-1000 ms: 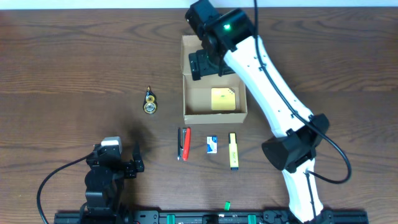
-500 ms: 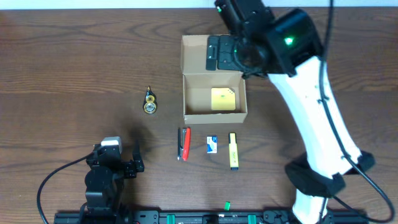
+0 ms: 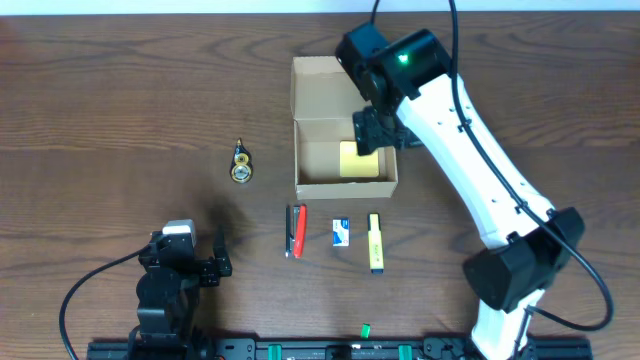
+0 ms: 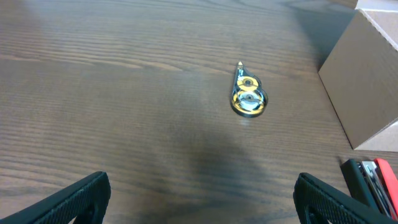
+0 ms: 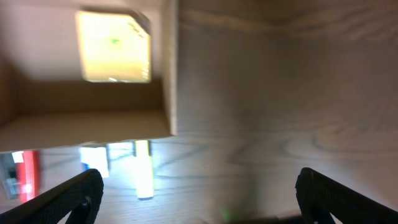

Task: Pack container
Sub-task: 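Move the right gripper down over the yellow highlighter, then close the right gripper on the yellow highlighter, then carry the highlighter into the box and lower it, then release the highlighter and lift the right gripper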

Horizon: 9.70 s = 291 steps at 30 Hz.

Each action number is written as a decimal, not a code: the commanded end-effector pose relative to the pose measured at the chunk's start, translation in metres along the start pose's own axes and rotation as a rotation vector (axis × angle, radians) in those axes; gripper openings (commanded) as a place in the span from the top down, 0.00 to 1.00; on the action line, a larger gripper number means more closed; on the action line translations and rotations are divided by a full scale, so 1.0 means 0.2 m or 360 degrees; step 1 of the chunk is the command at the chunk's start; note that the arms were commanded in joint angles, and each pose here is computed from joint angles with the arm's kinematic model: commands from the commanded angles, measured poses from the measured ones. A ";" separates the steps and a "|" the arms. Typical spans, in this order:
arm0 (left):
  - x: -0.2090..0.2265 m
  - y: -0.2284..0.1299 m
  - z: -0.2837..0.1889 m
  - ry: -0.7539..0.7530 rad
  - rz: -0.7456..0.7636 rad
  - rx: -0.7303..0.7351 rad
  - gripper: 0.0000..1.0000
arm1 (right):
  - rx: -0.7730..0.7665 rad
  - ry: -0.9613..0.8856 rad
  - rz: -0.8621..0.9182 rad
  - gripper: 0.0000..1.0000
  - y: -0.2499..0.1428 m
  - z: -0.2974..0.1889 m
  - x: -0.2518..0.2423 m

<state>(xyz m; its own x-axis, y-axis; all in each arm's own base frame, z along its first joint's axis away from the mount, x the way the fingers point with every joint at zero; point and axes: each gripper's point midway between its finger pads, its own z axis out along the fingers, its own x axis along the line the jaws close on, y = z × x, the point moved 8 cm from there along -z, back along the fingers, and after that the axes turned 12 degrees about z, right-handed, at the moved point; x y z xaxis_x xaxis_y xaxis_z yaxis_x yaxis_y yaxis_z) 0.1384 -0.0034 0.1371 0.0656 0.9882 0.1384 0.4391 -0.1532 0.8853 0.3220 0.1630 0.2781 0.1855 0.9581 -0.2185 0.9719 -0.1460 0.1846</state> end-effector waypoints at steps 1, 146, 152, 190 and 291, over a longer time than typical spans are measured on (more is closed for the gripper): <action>0.00 -0.02 0.01 0.0009 0.0026 0.0013 0.05 | -0.0094 0.0012 0.0003 0.01 -0.06 -0.07 -0.13; 0.00 -0.02 0.01 0.0008 0.0026 0.0013 0.05 | 0.0330 0.0436 0.1102 0.99 -0.92 0.78 0.07; 0.00 -0.02 0.01 0.0009 0.0026 0.0013 0.05 | 0.0320 0.0470 0.1107 0.99 -0.93 0.72 0.03; 0.00 -0.02 0.01 0.0009 0.0026 0.0013 0.05 | -0.0530 0.0688 0.0520 0.99 -0.36 0.04 -0.03; 0.00 -0.02 0.01 0.0009 0.0026 0.0013 0.05 | -0.0147 0.0406 0.0193 0.68 0.01 0.62 0.37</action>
<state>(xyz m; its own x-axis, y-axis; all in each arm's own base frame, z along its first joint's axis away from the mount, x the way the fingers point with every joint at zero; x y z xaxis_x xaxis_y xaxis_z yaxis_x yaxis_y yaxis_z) 0.1384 -0.0034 0.1371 0.0655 0.9881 0.1389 0.4391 -0.1536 0.8852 0.3465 0.2012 0.1330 0.2331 0.9719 0.0318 0.9389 -0.2335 0.2529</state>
